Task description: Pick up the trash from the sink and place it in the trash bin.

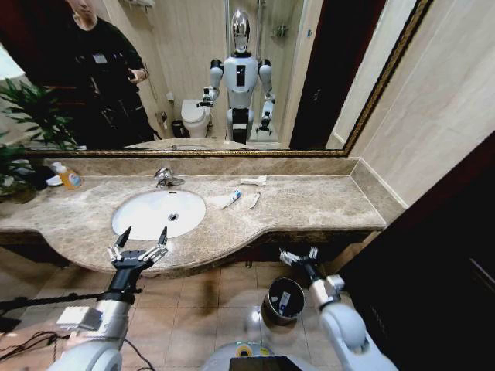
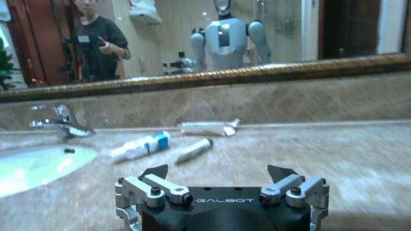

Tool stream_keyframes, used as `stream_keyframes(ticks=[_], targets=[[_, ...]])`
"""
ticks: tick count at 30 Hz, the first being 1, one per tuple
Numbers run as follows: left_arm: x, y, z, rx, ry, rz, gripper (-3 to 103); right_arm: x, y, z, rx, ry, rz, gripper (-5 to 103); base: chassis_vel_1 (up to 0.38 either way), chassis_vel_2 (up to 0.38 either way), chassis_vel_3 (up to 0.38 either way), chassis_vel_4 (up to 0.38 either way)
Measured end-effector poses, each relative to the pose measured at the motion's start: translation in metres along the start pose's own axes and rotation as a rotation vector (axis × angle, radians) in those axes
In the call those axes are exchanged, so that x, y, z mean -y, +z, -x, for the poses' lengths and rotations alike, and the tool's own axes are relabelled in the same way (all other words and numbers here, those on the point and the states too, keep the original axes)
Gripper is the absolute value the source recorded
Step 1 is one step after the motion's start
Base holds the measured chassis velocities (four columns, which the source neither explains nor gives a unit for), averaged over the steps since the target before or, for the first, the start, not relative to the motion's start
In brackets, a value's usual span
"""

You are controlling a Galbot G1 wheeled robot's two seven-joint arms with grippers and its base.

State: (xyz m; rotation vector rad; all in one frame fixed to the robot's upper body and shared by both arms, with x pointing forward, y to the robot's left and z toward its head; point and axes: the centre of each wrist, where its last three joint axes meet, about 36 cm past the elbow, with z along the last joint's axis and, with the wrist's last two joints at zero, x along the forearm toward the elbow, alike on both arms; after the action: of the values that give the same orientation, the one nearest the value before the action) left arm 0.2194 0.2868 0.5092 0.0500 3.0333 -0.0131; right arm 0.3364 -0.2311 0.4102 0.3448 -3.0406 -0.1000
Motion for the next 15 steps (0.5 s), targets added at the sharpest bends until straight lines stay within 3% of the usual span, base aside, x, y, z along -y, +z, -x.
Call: stream_keyframes(ticks=[15], targets=[[0.0,0.0,0.0,0.0,0.0,0.0,100,-0.024,-0.002,0.119,-0.037,-0.096,-0.037,100,0.0,0.0,0.0,0.0]])
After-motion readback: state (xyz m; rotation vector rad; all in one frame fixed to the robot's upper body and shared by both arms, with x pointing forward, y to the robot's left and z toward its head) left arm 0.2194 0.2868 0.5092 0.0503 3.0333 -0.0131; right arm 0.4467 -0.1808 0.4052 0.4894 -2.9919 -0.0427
